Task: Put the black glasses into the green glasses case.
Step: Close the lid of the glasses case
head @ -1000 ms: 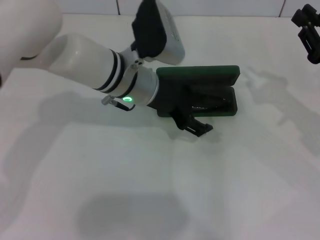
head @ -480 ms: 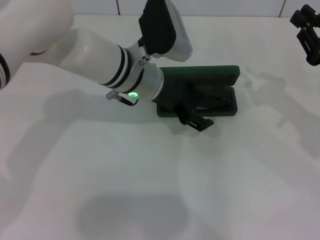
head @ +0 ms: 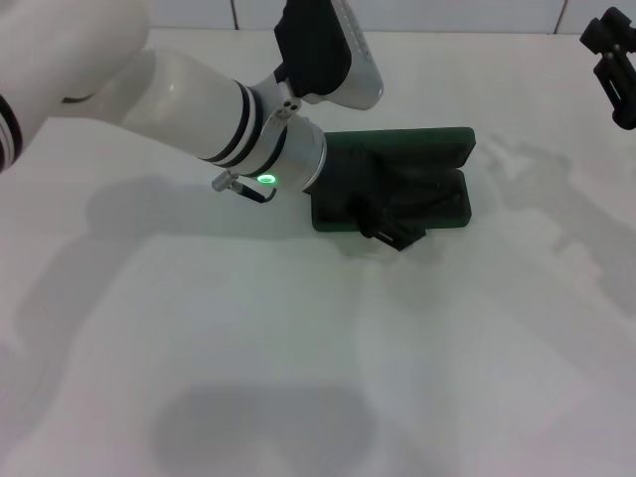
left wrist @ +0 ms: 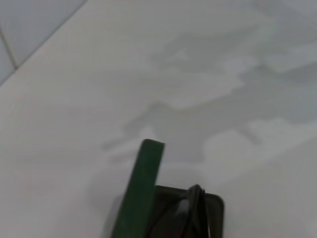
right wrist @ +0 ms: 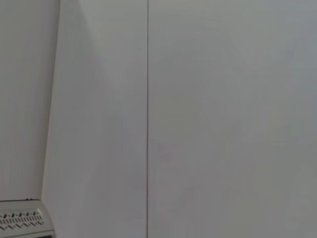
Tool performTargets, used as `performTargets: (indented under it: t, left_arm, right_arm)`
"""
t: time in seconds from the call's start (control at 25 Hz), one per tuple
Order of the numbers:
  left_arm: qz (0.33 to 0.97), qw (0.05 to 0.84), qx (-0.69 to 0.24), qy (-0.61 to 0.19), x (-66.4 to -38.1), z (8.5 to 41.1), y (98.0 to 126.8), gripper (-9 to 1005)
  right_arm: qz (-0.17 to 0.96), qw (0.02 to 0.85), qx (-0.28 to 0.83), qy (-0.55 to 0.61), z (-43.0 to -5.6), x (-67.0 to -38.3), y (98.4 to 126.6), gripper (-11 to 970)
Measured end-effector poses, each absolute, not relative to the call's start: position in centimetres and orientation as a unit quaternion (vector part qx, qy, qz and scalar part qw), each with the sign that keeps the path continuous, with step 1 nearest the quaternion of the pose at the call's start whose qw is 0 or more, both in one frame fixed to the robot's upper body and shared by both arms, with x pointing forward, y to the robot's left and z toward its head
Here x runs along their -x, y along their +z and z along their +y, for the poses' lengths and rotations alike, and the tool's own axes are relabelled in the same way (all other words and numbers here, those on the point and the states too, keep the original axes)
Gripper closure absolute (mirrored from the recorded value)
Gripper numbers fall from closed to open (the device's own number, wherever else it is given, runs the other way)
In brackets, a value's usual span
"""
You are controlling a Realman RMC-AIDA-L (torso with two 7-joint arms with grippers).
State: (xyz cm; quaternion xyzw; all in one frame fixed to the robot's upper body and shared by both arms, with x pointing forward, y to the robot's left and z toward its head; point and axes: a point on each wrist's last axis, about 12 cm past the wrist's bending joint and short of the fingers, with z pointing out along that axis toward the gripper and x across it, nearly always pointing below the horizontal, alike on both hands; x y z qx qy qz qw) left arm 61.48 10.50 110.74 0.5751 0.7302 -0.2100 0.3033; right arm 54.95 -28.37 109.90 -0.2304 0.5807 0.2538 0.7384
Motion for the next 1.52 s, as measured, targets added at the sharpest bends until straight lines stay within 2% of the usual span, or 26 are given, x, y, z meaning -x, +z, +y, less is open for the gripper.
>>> performTargets:
  t: [0.28, 0.48, 0.56, 0.64, 0.68, 0.8, 1.08, 1.52]
  left_arm:
    - [0.695, 0.281, -0.608, -0.262, -59.8, 10.5, 111.9, 170]
    - [0.673, 0.329, -0.58, -0.321, -59.4, 12.1, 114.0, 171]
    - [0.675, 0.41, -0.501, -0.353, -60.5, 14.2, 115.5, 171]
    - [0.68, 0.434, -0.471, -0.355, -61.0, 15.0, 115.8, 171]
    - [0.702, 0.495, -0.378, -0.346, -62.7, 16.7, 115.9, 171]
    - [0.726, 0.521, -0.323, -0.311, -64.4, 17.3, 115.1, 170]
    - [0.788, 0.458, -0.341, -0.231, -66.4, 15.0, 112.7, 170]
    - [0.799, 0.412, -0.387, -0.205, -65.9, 12.9, 111.4, 176]
  right_arm:
    - [0.584, 0.742, 0.219, 0.247, -29.0, -54.7, 109.8, 783]
    - [0.581, 0.743, 0.22, 0.249, -29.0, -54.6, 109.8, 782]
    - [0.581, 0.743, 0.22, 0.249, -29.0, -54.6, 109.8, 782]
    - [0.582, 0.742, 0.218, 0.25, -29.0, -54.5, 109.7, 782]
    - [0.583, 0.742, 0.218, 0.25, -29.0, -54.5, 109.6, 782]
    - [0.584, 0.741, 0.216, 0.251, -29.0, -54.4, 109.5, 781]
    - [0.583, 0.74, 0.216, 0.257, -28.9, -54.2, 109.3, 780]
    - [0.585, 0.737, 0.212, 0.263, -28.9, -53.9, 109.0, 779]
